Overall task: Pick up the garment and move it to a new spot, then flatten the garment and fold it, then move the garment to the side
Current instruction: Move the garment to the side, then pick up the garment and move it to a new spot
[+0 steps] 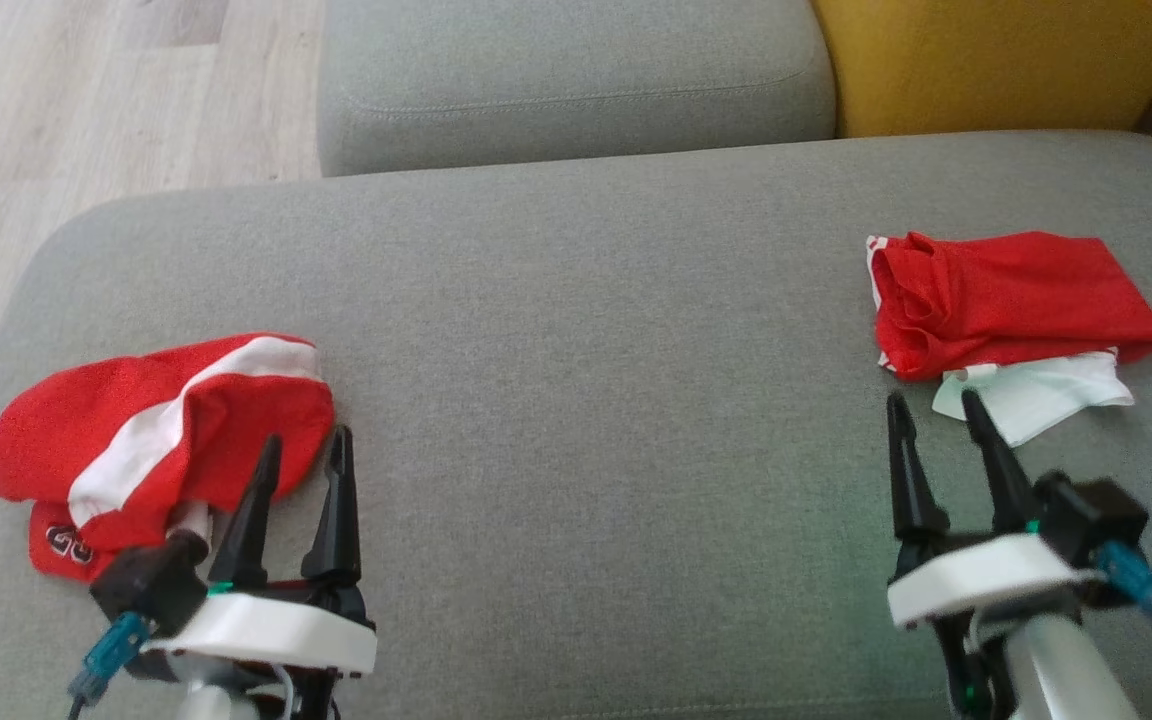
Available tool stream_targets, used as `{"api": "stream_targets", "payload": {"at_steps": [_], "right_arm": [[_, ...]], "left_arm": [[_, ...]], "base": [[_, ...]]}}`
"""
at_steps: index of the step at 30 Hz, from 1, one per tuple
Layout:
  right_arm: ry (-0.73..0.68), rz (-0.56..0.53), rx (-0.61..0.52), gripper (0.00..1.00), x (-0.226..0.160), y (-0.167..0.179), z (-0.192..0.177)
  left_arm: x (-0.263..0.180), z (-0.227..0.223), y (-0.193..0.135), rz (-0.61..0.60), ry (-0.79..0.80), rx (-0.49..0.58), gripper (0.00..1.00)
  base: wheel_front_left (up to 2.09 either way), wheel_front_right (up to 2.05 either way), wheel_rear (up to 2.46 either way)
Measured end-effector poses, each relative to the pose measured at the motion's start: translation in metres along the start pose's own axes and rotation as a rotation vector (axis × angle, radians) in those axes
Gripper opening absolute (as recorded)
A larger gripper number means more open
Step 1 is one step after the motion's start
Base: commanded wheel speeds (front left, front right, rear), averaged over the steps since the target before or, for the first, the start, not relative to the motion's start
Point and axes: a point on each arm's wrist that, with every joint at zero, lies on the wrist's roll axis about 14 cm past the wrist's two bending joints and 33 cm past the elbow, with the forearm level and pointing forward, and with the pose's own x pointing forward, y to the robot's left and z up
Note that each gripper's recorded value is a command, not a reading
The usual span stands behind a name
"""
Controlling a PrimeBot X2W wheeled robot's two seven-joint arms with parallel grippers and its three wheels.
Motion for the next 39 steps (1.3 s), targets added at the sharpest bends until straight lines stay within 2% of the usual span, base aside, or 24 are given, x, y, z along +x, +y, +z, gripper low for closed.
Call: {"api": "stream_targets", "payload": {"at_steps": [6, 27, 34, 39], "right_arm": [[0.013, -0.012, 0.026, 1.00, -0.014, 0.000, -0.008], [-0.032, 0.001, 0.019, 1.00, -0.011, 0.003, 0.006], [0.008, 0.073, 0.039, 1.00, -0.008, 0.028, -0.007], [0.030, 0.146, 0.059, 1.00, -0.001, 0.053, -0.013]], "left_arm": [[0.001, 0.001, -0.004, -0.017, -0.003, 0.014, 1.00], [-0.002, 0.001, -0.002, -0.007, -0.001, 0.016, 1.00], [-0.011, 0.005, 0.013, 0.044, -0.014, 0.021, 1.00], [-0.022, 0.014, 0.037, 0.128, -0.037, 0.033, 1.00]], "base": [[0.00, 0.00, 0.00], [0.00, 0.00, 0.00], [0.00, 0.00, 0.00], [0.00, 0.00, 0.00]]}}
